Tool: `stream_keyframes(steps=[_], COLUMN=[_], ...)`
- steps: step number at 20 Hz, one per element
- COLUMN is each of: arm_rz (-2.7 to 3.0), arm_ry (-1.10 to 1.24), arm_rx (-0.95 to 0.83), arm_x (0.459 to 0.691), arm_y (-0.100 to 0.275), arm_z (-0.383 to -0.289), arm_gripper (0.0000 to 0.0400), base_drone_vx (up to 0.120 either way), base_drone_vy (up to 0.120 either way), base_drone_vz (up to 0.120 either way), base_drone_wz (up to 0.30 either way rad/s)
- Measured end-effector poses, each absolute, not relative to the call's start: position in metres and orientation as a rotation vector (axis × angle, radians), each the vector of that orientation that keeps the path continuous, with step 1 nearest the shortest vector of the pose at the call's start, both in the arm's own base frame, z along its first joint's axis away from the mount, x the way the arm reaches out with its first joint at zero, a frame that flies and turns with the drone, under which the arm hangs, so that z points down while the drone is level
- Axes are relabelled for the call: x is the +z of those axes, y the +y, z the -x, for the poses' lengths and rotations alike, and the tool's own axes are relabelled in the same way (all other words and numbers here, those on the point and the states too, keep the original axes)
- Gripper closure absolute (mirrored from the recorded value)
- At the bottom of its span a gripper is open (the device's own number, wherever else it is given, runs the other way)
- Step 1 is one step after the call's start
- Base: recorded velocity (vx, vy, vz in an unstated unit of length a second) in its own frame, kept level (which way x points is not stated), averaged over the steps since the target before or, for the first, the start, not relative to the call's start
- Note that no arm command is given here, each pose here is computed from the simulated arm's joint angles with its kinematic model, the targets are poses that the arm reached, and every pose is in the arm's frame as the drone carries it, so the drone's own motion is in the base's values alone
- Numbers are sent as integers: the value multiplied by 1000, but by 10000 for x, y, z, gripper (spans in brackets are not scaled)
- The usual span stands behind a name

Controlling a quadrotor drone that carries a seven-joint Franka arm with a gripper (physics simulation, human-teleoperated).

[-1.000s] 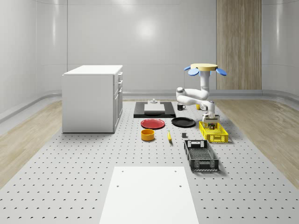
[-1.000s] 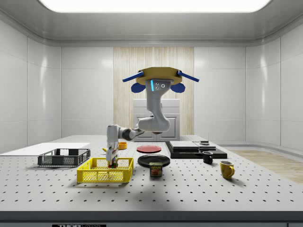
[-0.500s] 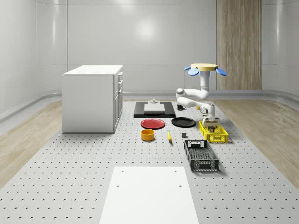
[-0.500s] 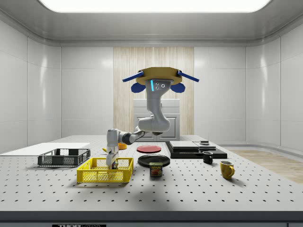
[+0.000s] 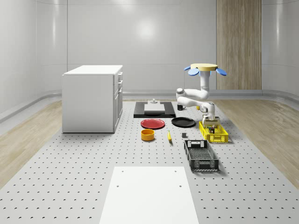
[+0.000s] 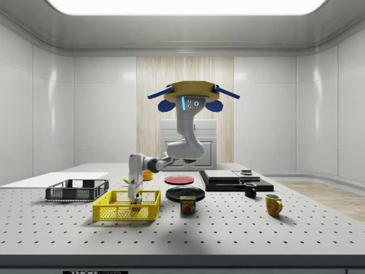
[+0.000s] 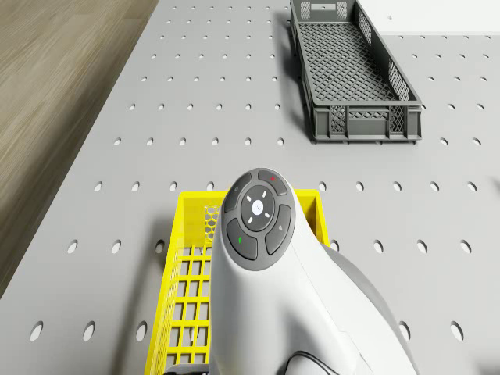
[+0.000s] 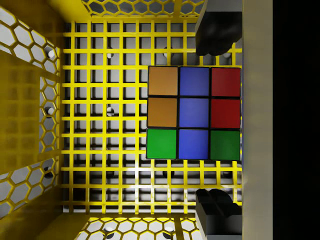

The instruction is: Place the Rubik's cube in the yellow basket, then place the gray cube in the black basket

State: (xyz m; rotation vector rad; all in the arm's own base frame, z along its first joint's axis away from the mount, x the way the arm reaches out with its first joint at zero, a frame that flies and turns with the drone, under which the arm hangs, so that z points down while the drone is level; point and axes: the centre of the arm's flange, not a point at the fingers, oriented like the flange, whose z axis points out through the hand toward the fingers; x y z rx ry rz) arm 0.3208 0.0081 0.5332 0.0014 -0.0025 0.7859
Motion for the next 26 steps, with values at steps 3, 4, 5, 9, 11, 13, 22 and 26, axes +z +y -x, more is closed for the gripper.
stream_keyframes(steps=[3, 4, 5, 9, 11, 13, 22, 26], arm_rz=[-1, -1, -1, -1, -1, -1, -1, -1], arm_ry=[-2, -2, -2, -2, -2, -2, -2, -2], arm_rx=[786, 786, 786, 786, 786, 786, 786, 786], arm_x=[5193, 5150, 5112, 5009, 4980, 4961, 4931, 4928], arm_y=[81, 81, 81, 81, 81, 81, 80, 80], arm_z=[-3207, -3207, -3207, -3207, -3207, -3207, -3208, -3208], arm_gripper=[2, 2, 1, 1, 0, 0, 0, 0], base_drone_vx=[0, 0, 0, 0, 0, 0, 0, 0], base_drone_vy=[0, 0, 0, 0, -60, -120, -120, -120], base_drone_vz=[0, 0, 120, 120, 100, 0, 0, 0], base_drone_wz=[0, 0, 0, 0, 0, 0, 0, 0])
